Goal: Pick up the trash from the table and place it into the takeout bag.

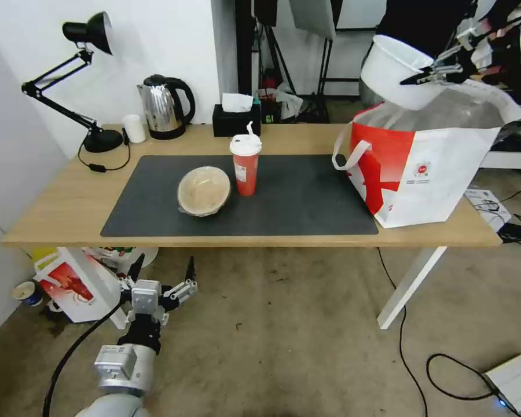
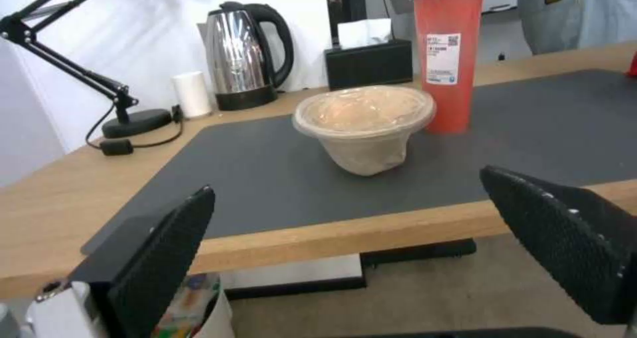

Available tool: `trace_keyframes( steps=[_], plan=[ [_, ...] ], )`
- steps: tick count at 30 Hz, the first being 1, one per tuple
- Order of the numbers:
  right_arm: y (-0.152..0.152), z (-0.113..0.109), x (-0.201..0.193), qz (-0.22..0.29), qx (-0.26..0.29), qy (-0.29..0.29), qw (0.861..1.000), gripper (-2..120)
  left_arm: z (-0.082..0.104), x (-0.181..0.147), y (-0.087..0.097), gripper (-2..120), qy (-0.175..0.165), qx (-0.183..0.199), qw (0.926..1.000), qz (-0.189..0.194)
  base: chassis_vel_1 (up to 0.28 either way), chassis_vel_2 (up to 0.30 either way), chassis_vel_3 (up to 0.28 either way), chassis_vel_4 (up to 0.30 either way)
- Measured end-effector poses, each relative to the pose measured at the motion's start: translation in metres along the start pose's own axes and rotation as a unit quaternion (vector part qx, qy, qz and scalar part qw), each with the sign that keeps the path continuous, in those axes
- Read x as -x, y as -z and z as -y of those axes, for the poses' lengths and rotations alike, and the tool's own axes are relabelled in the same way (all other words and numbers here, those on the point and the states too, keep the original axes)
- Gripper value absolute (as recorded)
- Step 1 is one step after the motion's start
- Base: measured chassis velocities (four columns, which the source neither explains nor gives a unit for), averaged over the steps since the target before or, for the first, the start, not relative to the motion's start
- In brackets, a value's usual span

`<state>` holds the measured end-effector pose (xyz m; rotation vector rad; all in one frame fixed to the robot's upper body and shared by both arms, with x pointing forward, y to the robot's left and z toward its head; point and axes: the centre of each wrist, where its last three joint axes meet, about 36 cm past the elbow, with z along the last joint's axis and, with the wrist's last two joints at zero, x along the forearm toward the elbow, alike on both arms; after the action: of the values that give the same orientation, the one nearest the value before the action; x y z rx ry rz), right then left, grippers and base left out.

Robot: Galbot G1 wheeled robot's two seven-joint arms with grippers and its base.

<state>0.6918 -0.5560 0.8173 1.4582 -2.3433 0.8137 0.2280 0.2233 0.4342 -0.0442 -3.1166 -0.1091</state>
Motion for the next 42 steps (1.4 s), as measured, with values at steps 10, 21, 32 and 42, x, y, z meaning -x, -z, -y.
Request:
trace_keyframes(
  steps=[10, 21, 32, 42],
  plan=[
    [-0.01, -0.008, -0.013, -0.006, -0.001, -0.001, 1.0, 0, 0.0, 0.0, 0.0, 100, 0.0, 0.0, 1.0, 0.0, 0.0, 0.0, 0.0, 0.0],
    [-0.016, -0.016, -0.011, -0.005, -0.004, 0.01, 1.0, 0, 0.0, 0.0, 0.0, 100, 0.0, 0.0, 1.0, 0.0, 0.0, 0.0, 0.0, 0.0],
    [-0.016, -0.026, -0.021, -0.001, -0.006, 0.016, 1.0, 0, 0.0, 0.0, 0.0, 100, 0.0, 0.0, 1.0, 0.0, 0.0, 0.0, 0.0, 0.0],
    [-0.036, -0.044, -0.014, 0.006, 0.003, 0.027, 1.0, 0, 0.0, 0.0, 0.0, 100, 0.0, 0.0, 1.0, 0.0, 0.0, 0.0, 0.0, 0.0]
  ],
)
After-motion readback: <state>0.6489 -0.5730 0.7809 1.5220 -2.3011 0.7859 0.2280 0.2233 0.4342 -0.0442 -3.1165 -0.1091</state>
